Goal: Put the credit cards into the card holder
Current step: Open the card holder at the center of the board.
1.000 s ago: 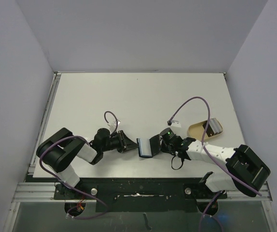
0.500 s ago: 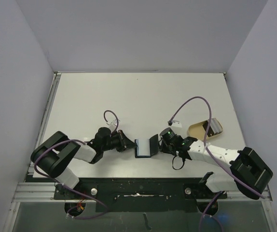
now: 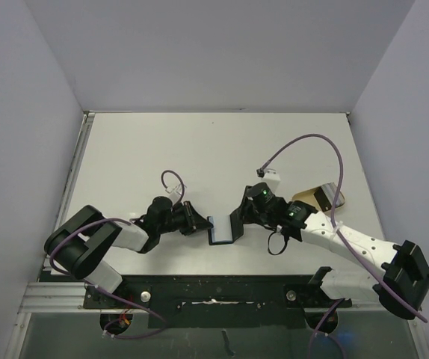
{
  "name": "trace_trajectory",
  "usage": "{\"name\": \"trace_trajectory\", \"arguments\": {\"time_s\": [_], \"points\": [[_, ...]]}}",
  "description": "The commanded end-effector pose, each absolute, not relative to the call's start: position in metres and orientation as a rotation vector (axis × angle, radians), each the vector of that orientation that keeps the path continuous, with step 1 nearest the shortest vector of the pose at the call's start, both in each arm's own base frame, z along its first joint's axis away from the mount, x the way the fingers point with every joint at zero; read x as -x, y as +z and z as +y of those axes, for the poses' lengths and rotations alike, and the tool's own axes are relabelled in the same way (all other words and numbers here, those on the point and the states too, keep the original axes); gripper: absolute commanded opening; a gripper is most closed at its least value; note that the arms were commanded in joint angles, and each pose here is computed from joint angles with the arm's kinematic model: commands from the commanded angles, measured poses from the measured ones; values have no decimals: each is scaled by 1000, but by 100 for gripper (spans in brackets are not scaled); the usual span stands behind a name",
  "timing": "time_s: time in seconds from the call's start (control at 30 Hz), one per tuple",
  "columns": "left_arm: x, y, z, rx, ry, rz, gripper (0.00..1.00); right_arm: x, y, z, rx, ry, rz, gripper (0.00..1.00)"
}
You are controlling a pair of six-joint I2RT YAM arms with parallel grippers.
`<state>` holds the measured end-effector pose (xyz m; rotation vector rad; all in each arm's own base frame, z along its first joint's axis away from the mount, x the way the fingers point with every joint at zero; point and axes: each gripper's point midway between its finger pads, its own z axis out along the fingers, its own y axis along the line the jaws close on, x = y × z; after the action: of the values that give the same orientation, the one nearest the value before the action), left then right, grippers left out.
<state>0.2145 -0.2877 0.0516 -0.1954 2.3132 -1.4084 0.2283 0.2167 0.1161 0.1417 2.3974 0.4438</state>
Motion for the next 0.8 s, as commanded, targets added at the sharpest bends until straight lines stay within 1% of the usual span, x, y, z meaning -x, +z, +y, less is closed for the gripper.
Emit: {"name": "trace_trajectory", "arguments": {"time_s": [0.0, 0.17, 0.27, 0.4, 0.5, 0.77], "points": [[-226, 78, -306, 108, -1477, 2226, 9, -236, 134, 236, -80, 475, 2355, 35], [-225, 78, -305, 112, -1480, 2229, 12, -240, 110, 238, -77, 393, 2411, 36], [-222, 79, -303, 118, -1480, 2226, 17, -240, 93, 234, -72, 335, 2447, 35], [-222, 61, -290, 154, -1345, 2304, 27, -238, 70, 224, -77, 271, 2483, 29], [-223, 54, -280, 166, -1260, 2334, 36, -236, 60, 220, -75, 252, 2494, 27], [-226, 42, -254, 184, -1033, 2390, 44, -233, 40, 209, -92, 214, 2513, 25]]}}
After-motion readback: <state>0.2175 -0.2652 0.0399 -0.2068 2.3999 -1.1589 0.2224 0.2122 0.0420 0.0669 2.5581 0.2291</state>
